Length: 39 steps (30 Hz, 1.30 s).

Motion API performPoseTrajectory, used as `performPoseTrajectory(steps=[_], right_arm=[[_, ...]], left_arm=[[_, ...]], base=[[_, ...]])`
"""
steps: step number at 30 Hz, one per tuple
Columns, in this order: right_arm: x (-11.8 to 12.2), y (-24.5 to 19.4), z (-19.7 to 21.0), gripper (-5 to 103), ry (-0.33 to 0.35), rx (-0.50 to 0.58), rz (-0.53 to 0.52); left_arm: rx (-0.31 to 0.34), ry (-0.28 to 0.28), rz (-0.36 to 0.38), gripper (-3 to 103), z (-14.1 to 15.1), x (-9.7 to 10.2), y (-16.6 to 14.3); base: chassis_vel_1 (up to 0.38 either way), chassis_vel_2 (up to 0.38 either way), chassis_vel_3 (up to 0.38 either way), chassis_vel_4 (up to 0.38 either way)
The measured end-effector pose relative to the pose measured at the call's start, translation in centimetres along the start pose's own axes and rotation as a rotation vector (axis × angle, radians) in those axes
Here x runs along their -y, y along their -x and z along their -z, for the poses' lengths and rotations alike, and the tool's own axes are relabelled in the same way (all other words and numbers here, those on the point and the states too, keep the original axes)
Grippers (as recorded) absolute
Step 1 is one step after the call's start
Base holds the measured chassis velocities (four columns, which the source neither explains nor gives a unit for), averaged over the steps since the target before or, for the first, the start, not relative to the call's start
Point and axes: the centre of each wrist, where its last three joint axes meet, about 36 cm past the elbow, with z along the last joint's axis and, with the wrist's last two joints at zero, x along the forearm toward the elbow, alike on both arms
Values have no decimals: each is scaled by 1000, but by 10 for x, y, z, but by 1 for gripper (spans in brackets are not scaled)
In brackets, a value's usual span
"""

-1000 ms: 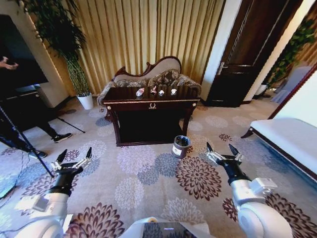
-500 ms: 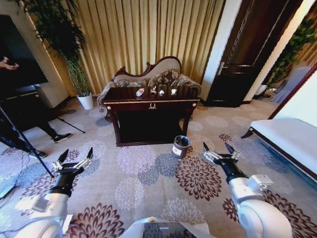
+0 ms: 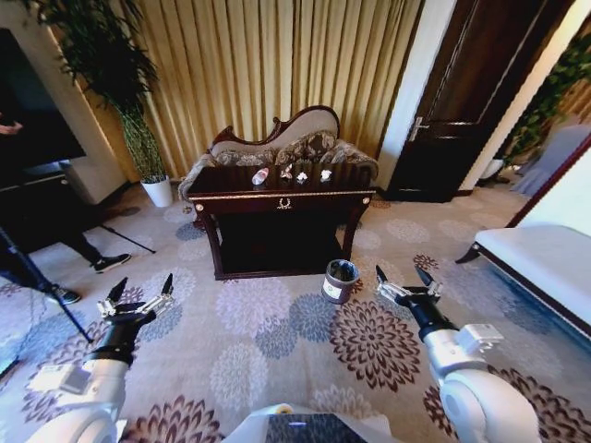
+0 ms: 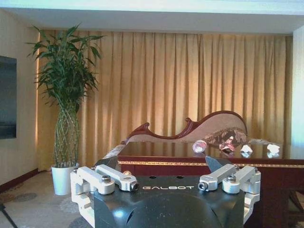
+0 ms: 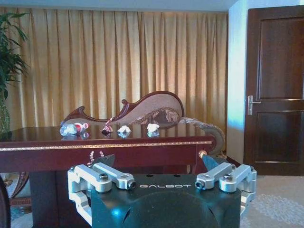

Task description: Move to the front of the table and place the trash on the table into the trash bin.

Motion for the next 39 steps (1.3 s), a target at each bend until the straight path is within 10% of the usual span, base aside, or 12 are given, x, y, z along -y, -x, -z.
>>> performPoseTrajectory(steps=[39], right_arm=[[-4,0,-5,100,15,-7,9]], left_arm=[[-7,-8,14,100,-2,1,-3]], base=[[-225,226,227,-226]])
